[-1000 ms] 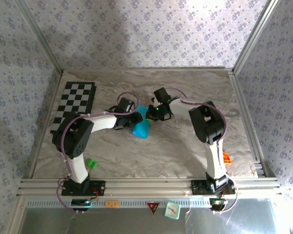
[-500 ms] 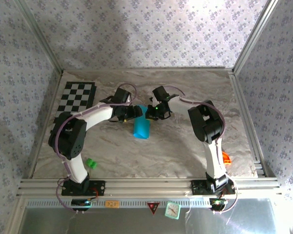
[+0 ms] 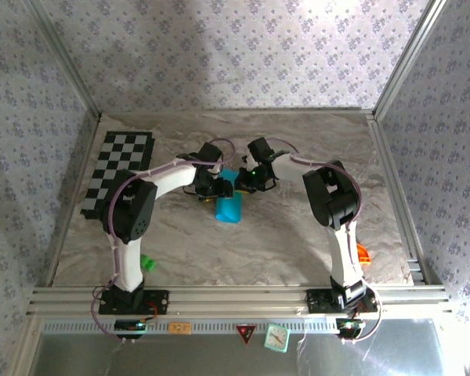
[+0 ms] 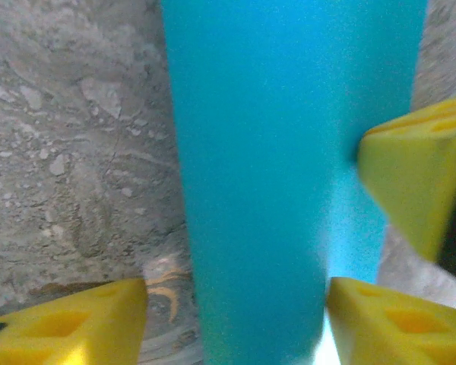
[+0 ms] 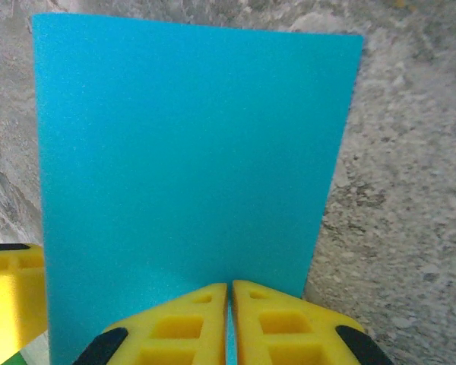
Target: Fold a paper plane with a square sheet of paper (pick it up from the middle)
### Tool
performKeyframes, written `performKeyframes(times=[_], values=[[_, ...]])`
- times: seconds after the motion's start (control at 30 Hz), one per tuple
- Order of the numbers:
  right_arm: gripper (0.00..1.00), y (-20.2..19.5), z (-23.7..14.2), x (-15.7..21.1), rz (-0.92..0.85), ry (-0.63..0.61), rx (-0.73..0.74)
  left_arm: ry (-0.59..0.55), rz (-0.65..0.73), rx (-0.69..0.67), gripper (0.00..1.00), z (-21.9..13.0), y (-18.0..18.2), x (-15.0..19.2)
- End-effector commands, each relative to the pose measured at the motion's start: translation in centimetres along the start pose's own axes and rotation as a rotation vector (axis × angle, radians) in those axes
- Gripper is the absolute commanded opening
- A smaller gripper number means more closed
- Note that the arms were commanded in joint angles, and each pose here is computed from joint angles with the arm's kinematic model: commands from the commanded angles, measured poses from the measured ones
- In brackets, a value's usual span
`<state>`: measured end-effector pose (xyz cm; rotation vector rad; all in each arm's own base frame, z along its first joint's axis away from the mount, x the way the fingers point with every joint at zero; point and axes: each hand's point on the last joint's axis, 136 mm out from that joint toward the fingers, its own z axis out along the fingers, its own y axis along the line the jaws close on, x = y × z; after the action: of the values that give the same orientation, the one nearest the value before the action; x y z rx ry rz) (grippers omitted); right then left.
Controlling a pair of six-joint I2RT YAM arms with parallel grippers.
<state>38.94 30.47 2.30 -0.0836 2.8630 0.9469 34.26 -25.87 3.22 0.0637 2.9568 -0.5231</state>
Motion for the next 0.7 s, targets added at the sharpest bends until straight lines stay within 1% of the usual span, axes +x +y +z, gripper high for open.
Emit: performKeyframes(times=[0.0, 0.07, 0.13, 0.23, 0.33, 0.47, 0.53, 0.67], values=[[0.13, -1.4, -0.2, 0.8, 0.070, 0.030, 0.006, 0.016, 0.000, -0.054, 0.54, -0.3, 0.8, 0.2], [0.15, -0.3, -1.6, -0.4, 0.072, -0.034, -0.057, 0.016, -0.001, -0.055, 0.50, -0.2, 1.0, 0.2], [0.18, 0.0, -3.4, -1.5, 0.090, -0.106, -0.068, 0.015, -0.012, -0.055, 0.46, 0.0, 1.5, 0.3], [0.21, -1.0, -5.6, -2.6, 0.136, -0.191, -0.061, 0.004, -0.029, -0.051, 0.42, 0.3, 1.8, 0.2], [0.23, -2.6, -7.3, -3.3, 0.207, -0.267, -0.080, 0.000, -0.046, -0.045, 0.39, 0.6, 2.0, 0.2], [0.24, -5.3, -8.6, -2.5, 0.270, -0.322, -0.064, 0.002, -0.061, -0.046, 0.37, 0.9, 2.2, 0.3], [0.26, -6.0, -9.4, -2.4, 0.276, -0.344, -0.051, -0.003, -0.081, -0.046, 0.36, 0.8, 2.4, 0.2], [0.26, -6.3, -9.7, -2.0, 0.271, -0.340, -0.032, -0.018, -0.118, -0.027, 0.33, 0.4, 2.4, 0.2]])
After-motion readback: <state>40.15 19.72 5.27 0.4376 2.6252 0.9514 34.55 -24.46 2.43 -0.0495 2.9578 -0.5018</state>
